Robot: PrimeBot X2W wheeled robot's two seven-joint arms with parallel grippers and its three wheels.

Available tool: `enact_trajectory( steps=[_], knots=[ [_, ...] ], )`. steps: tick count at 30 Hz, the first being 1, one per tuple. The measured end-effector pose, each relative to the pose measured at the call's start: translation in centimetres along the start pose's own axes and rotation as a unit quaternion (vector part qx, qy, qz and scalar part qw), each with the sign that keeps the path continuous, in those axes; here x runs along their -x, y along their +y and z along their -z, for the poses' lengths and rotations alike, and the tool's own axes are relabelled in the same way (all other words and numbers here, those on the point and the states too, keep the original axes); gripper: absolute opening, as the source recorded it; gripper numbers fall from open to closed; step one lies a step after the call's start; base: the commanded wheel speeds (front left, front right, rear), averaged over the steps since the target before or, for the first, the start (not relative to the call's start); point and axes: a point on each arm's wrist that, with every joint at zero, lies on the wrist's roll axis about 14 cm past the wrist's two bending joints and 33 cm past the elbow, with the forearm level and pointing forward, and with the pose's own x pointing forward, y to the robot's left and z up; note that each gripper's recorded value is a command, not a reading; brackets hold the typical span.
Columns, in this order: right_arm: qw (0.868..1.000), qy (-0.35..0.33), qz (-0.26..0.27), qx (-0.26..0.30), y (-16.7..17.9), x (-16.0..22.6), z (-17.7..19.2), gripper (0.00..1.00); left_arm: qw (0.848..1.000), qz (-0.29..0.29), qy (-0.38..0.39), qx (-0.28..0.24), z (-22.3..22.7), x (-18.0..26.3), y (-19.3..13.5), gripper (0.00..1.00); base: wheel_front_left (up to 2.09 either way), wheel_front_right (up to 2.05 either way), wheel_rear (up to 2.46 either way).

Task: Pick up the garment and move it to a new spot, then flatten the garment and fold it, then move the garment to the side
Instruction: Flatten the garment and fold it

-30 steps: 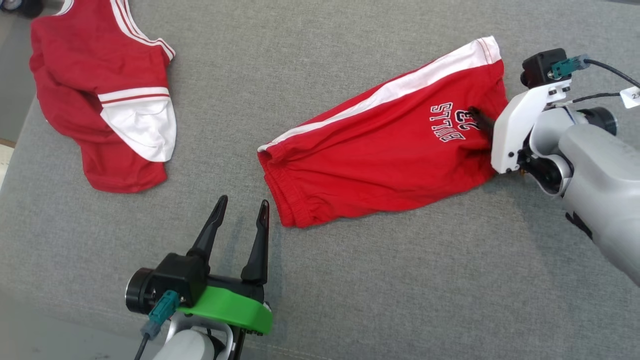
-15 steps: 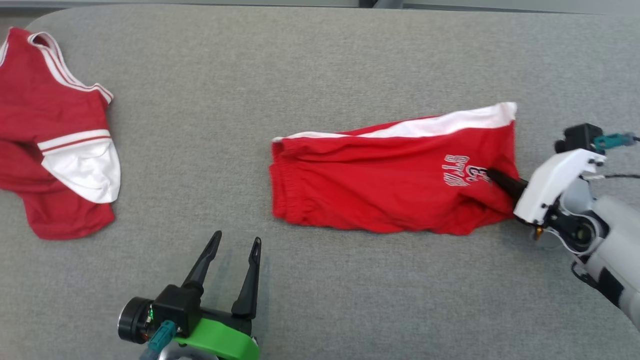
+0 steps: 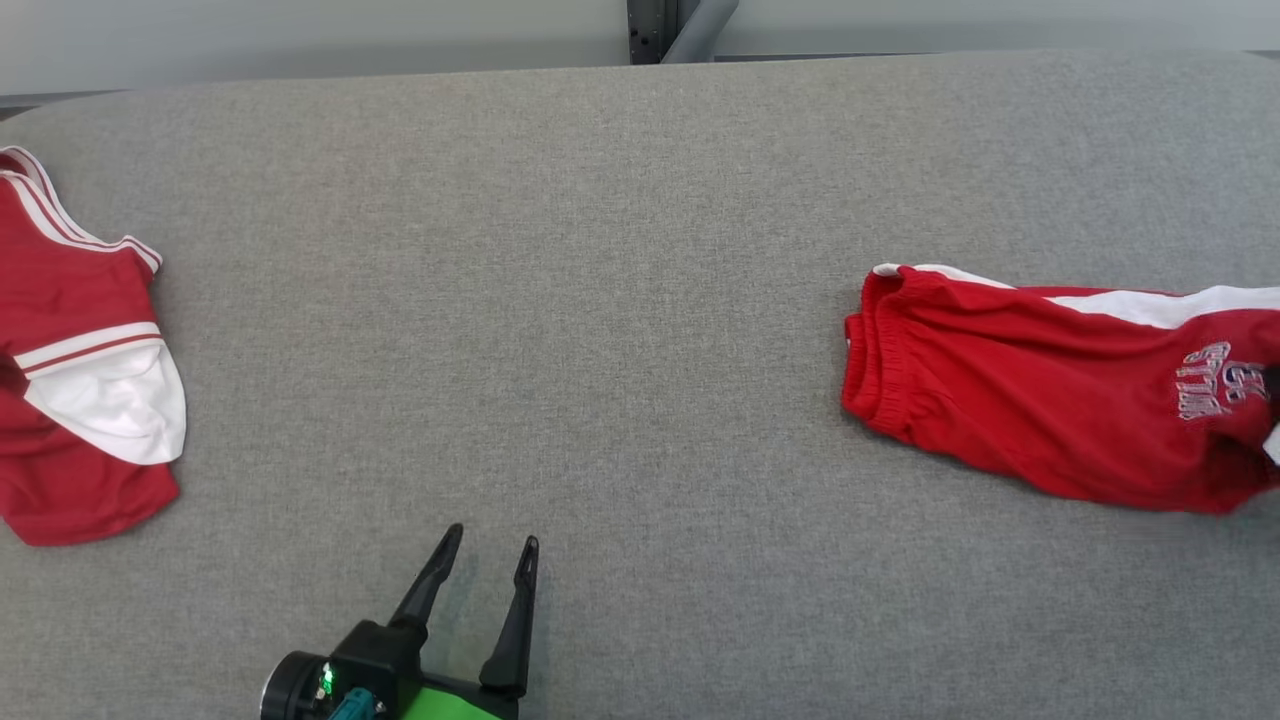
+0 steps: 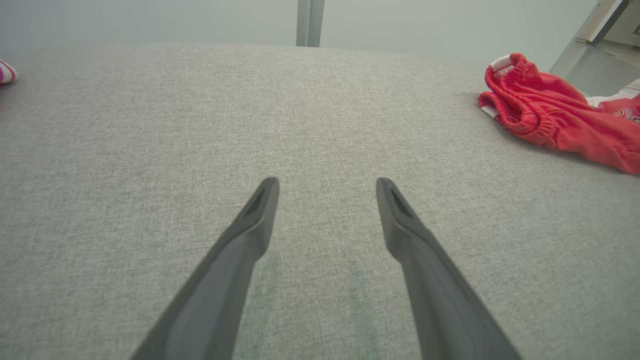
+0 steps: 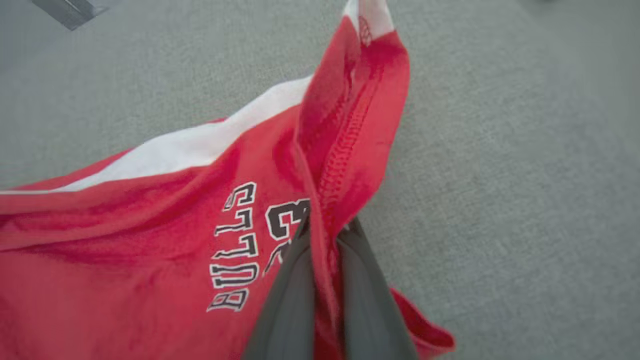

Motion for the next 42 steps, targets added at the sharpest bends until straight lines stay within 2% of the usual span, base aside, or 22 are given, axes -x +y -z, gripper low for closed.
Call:
enact_trajectory(
  steps=[3,5,10,13,17,20,21,22,23,24,30,36,40,42],
  knots=[
    [0.997,-0.028,-0.057,0.031,4.3,-0.4,-2.2,0.0,1.0,-0.003,0.003,0.004,0.3,0.3,-0.1,1.0,0.0,0.0,0.0],
    [0.992,-0.03,-0.107,0.057,8.2,-0.6,-2.2,0.0,1.0,-0.002,0.002,0.007,0.3,0.4,-0.2,1.0,0.0,0.0,0.0],
    [0.966,0.001,-0.239,0.095,19.1,0.5,1.3,0.0,1.0,0.011,0.001,0.011,0.3,0.4,-1.2,1.0,0.0,0.0,0.0],
    [0.954,0.023,-0.278,0.108,23.0,1.0,3.7,0.0,1.0,0.009,0.0,0.011,0.3,0.6,-1.1,1.0,0.0,0.0,0.0],
    [0.946,0.038,-0.296,0.124,25.8,1.2,5.8,0.0,1.0,-0.003,-0.003,0.01,0.1,1.0,-0.5,1.0,0.0,0.0,0.0],
    [0.944,0.044,-0.298,0.135,26.7,1.1,6.7,0.0,1.0,-0.014,-0.006,0.01,0.0,1.3,0.1,1.0,0.0,0.0,0.0],
    [0.944,0.043,-0.299,0.137,26.9,1.0,6.8,0.06,1.0,-0.017,-0.006,0.01,0.0,1.4,0.3,1.0,0.0,0.0,0.0],
    [0.943,0.038,-0.299,0.138,27.1,0.9,6.8,0.06,1.0,-0.019,-0.006,0.01,0.0,1.4,0.4,1.0,0.0,0.0,0.0],
    [0.943,0.034,-0.301,0.141,27.3,0.9,6.7,0.4,1.0,-0.021,-0.006,0.011,0.0,1.5,0.5,1.0,0.0,0.0,0.0],
    [0.943,0.033,-0.301,0.142,27.5,0.9,6.8,1.0,1.0,-0.023,-0.005,0.011,0.1,1.6,0.6,1.0,0.0,0.0,0.0],
    [0.933,-0.007,-0.326,0.153,28.5,2.1,6.2,1.0,1.0,-0.025,-0.001,0.012,0.5,2.1,0.5,1.0,0.0,0.0,0.0],
    [0.931,-0.08,-0.328,0.136,26.2,3.7,3.6,1.0,0.999,-0.033,-0.004,0.014,0.5,2.9,0.8,1.0,0.0,0.0,0.0],
    [0.934,-0.159,-0.29,0.135,21.5,4.8,0.1,1.0,0.999,-0.039,-0.009,0.014,0.2,3.5,1.0,1.0,0.0,0.0,0.0],
    [0.938,-0.193,-0.265,0.114,18.9,5.6,-1.5,1.0,0.999,-0.04,-0.01,0.014,0.3,3.8,1.0,1.0,0.0,0.0,0.0]
  ],
)
